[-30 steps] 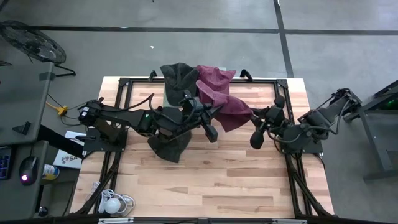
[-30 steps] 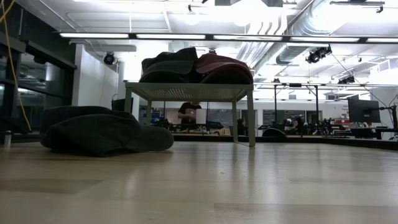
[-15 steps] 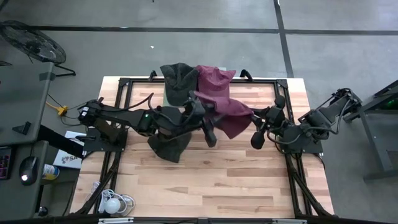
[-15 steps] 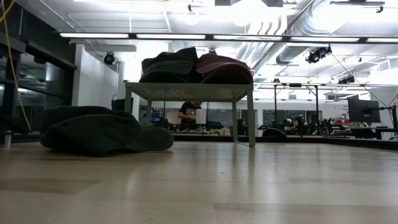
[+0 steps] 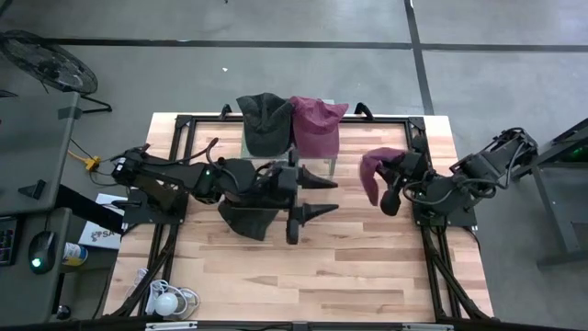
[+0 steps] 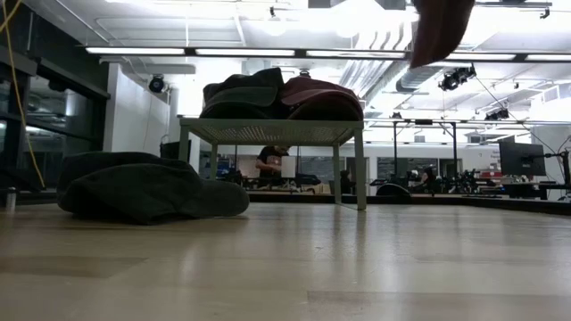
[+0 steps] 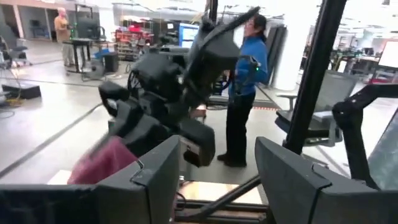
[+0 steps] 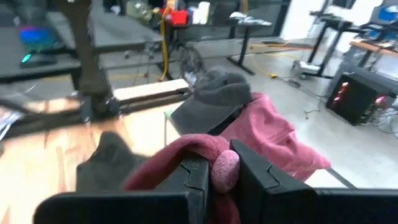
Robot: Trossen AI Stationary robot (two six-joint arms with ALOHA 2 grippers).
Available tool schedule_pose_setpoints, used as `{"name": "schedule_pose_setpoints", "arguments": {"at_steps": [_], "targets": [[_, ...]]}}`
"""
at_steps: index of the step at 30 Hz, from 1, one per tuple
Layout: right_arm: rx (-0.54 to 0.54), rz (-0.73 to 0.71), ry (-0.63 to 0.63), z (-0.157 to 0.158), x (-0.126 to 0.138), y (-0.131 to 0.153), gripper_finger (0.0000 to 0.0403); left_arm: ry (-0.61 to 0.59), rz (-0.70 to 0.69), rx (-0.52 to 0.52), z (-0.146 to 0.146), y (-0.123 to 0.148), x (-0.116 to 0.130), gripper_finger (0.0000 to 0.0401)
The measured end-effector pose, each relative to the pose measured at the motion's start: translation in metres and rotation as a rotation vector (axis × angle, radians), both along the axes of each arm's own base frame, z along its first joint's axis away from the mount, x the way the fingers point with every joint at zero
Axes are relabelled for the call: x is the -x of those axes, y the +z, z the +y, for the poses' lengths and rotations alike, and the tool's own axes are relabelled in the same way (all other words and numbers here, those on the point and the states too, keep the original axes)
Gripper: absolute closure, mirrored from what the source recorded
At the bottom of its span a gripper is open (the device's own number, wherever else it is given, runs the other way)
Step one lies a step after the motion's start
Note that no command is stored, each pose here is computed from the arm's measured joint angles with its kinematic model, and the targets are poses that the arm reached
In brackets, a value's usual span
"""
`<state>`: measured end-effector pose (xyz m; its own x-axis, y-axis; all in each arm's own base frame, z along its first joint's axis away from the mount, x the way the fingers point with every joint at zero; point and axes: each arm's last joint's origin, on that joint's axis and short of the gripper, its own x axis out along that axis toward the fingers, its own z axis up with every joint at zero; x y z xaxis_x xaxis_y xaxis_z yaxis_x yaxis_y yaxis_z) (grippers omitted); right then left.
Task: Pick & Place hat
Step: Stack the red cap on the red caps on the shelf
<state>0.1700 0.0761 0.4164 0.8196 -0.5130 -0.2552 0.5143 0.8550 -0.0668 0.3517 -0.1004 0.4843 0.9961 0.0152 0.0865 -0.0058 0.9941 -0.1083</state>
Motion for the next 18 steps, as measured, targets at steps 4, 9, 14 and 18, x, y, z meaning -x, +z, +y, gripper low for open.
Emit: {"name": "schedule_pose_setpoints", "arguments": {"at_steps": [4,9,14,18], "targets": [[0.011,0.080,0.112,0.001,0.002,-0.003,0.0367,0.041,0.007,-0.022,0.002,0.001,0.002,0.0197],[0.002,0.147,0.274,0.002,0.005,-0.003,0.0367,0.064,0.051,-0.040,0.010,-0.003,0.000,0.0197],[0.053,0.269,0.397,-0.002,0.007,-0.008,0.0367,0.034,0.113,0.024,0.024,-0.010,-0.004,0.0197],[0.097,0.331,0.492,-0.005,0.005,-0.010,0.0367,-0.052,0.189,0.079,0.034,-0.017,-0.007,0.0197]]}}
